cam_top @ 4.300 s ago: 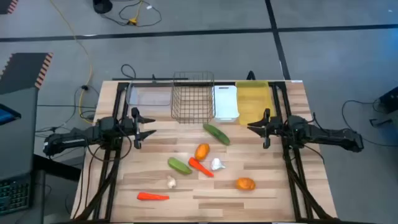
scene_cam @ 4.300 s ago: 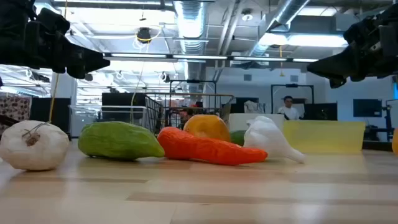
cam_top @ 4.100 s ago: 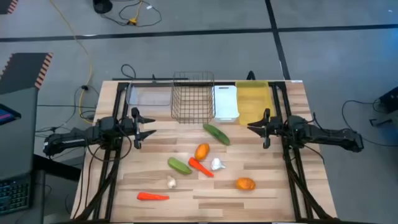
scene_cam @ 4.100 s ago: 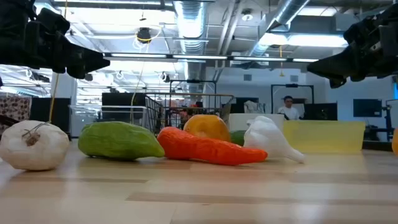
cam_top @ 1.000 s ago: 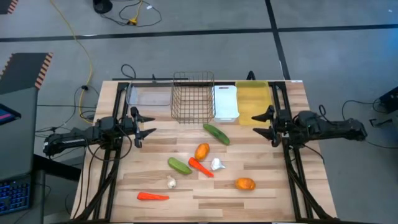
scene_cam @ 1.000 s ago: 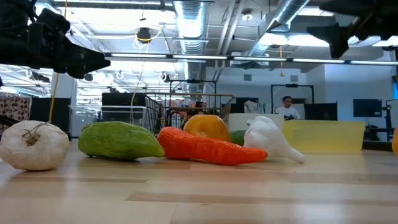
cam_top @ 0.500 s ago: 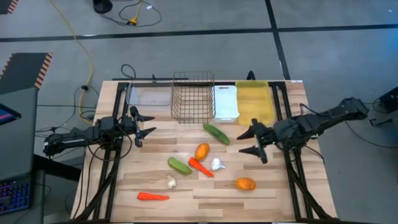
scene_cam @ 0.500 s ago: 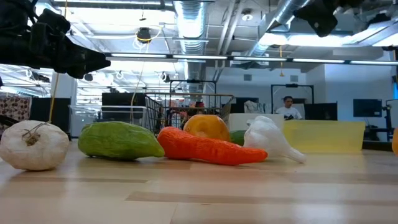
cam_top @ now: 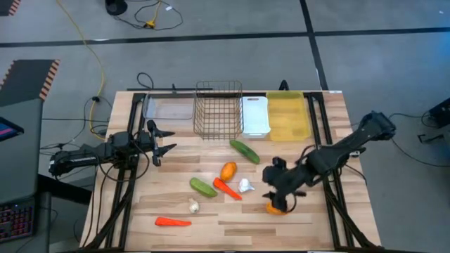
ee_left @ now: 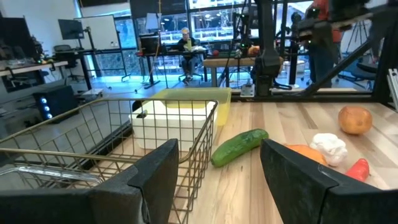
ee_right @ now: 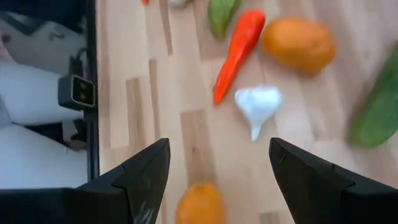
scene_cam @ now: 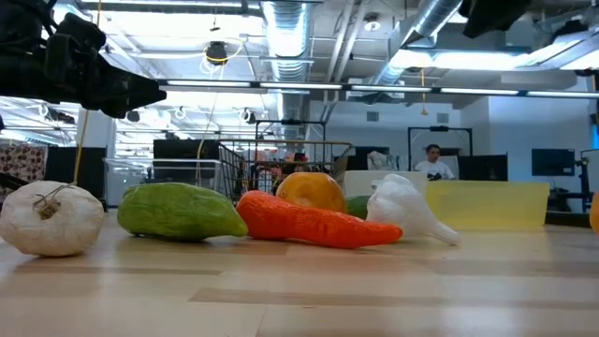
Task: Sort produce into baskets
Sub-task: Put the bottom potato into the yellow bin
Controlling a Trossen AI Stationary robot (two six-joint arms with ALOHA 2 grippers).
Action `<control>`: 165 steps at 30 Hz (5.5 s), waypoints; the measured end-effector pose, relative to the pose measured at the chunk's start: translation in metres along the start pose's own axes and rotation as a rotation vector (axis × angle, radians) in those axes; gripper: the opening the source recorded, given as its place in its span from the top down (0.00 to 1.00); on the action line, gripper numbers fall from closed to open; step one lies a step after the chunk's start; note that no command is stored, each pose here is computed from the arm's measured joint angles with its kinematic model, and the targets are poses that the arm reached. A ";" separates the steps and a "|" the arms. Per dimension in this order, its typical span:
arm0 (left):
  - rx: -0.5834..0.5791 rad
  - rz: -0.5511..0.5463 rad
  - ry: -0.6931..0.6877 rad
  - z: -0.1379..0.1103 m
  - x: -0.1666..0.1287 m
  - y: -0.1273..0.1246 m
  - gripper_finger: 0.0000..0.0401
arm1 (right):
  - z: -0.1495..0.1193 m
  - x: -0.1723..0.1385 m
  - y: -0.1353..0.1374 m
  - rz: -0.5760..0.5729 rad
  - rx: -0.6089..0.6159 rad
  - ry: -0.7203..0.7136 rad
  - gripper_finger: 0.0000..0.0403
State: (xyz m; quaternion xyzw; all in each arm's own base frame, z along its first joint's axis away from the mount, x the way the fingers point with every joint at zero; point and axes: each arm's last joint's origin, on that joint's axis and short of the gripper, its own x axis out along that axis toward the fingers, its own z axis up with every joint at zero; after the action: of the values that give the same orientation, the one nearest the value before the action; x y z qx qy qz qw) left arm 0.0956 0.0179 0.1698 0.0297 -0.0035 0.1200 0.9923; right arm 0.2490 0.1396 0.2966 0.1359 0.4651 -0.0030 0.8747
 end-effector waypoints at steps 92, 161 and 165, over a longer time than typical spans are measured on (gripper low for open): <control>-0.045 -0.001 0.000 0.000 0.000 0.000 0.47 | 0.038 0.060 -0.038 -0.515 -0.149 0.652 0.42; -0.065 -0.001 0.000 0.000 0.000 0.000 0.47 | 0.024 -0.011 -0.262 -0.803 0.298 0.669 0.26; -0.095 -0.004 0.000 0.000 0.000 0.000 0.47 | 0.024 -0.011 -0.262 -0.805 0.303 0.667 0.24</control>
State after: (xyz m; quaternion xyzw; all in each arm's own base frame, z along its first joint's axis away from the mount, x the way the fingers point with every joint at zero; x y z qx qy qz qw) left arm 0.0956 0.0178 0.1698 -0.0172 -0.0092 0.1179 0.9928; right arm 0.2280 -0.1193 0.2565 0.0651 0.7272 -0.3614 0.5800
